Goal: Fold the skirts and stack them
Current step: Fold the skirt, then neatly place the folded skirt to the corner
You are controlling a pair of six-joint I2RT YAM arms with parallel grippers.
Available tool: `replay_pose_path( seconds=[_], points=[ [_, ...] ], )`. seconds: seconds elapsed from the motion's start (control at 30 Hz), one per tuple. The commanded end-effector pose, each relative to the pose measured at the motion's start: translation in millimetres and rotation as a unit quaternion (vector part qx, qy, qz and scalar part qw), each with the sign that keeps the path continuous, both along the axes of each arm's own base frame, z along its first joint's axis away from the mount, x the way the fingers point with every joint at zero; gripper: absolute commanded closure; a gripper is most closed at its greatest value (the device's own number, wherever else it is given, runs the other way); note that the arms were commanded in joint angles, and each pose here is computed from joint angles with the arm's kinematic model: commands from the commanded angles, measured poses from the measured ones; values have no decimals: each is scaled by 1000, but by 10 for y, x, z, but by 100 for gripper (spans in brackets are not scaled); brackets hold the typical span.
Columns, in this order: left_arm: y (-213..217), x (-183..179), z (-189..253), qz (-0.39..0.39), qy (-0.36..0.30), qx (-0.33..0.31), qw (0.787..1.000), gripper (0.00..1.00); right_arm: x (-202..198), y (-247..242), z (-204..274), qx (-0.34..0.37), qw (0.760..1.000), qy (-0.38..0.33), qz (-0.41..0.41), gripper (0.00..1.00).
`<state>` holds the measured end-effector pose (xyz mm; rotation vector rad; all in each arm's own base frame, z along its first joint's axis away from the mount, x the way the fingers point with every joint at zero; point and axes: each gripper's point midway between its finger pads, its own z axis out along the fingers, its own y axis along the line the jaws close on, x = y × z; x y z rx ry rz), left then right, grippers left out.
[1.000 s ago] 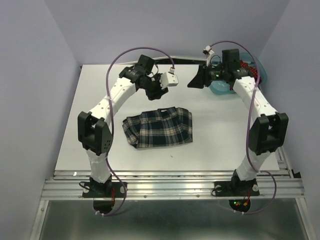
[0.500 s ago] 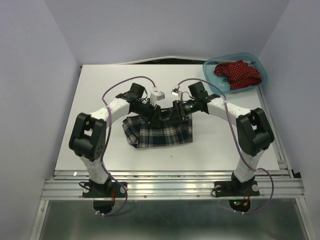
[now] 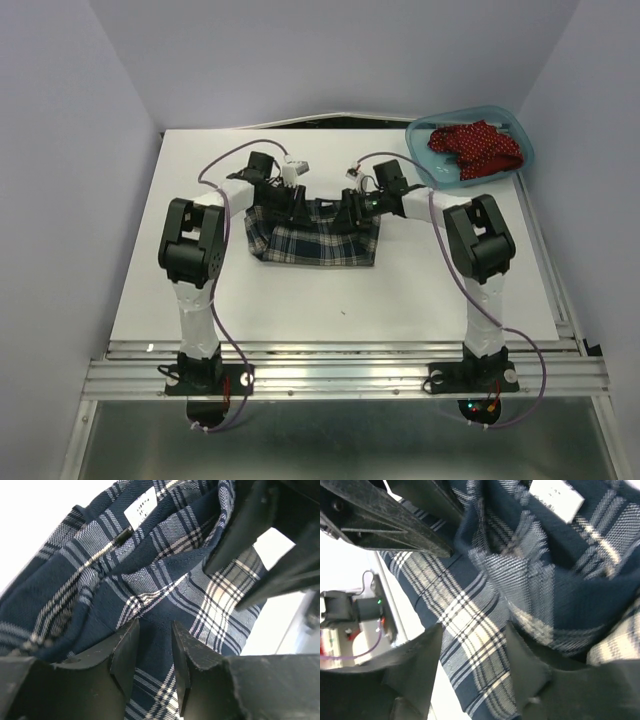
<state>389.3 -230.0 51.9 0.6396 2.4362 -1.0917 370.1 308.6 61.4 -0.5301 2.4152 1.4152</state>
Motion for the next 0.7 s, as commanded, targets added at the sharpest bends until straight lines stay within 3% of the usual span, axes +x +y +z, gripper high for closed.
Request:
replay_pose_path(
  seconds=[0.0, 0.1, 0.2, 0.27, 0.37, 0.4, 0.43, 0.47, 0.5, 0.53, 0.67],
  points=[
    [277, 340, 309, 10, -102, 70, 992, 53, 410, 16, 405, -1, 996, -79, -38, 37],
    [378, 303, 813, -23, -182, 94, 979, 48, 461, 34, 1037, 20, 990, -136, -34, 31],
    [494, 255, 1292, -59, -267, 128, 953, 43, 376, -8, 1503, 30, 983, -182, -25, 27],
    [622, 184, 1496, -105, -320, 174, 925, 41, 307, -46, 1639, 28, 980, -198, -21, 22],
    [710, -7, 1576, -193, -359, 224, 885, 35, 187, -128, 1748, 17, 976, -216, -15, 14],
    [747, -53, 1553, -210, -362, 244, 875, 35, 156, -166, 1835, 12, 973, -229, -20, 5],
    [746, -78, 1549, -226, -372, 259, 862, 34, 154, -186, 1777, 4, 974, -226, -22, 5],
    [656, -164, 1517, -262, -389, 269, 841, 34, 103, -240, 1791, -6, 972, -235, -23, 0],
    [619, -203, 1482, -279, -395, 280, 829, 33, 108, -311, 1804, -12, 970, -240, -29, 0],
    [546, -244, 1429, -308, -412, 302, 802, 32, 70, -396, 1827, -18, 969, -243, -33, 0],
    [322, -216, 1337, -355, -440, 308, 766, 21, -23, -612, 1819, -39, 968, -247, -38, 0]
  ],
)
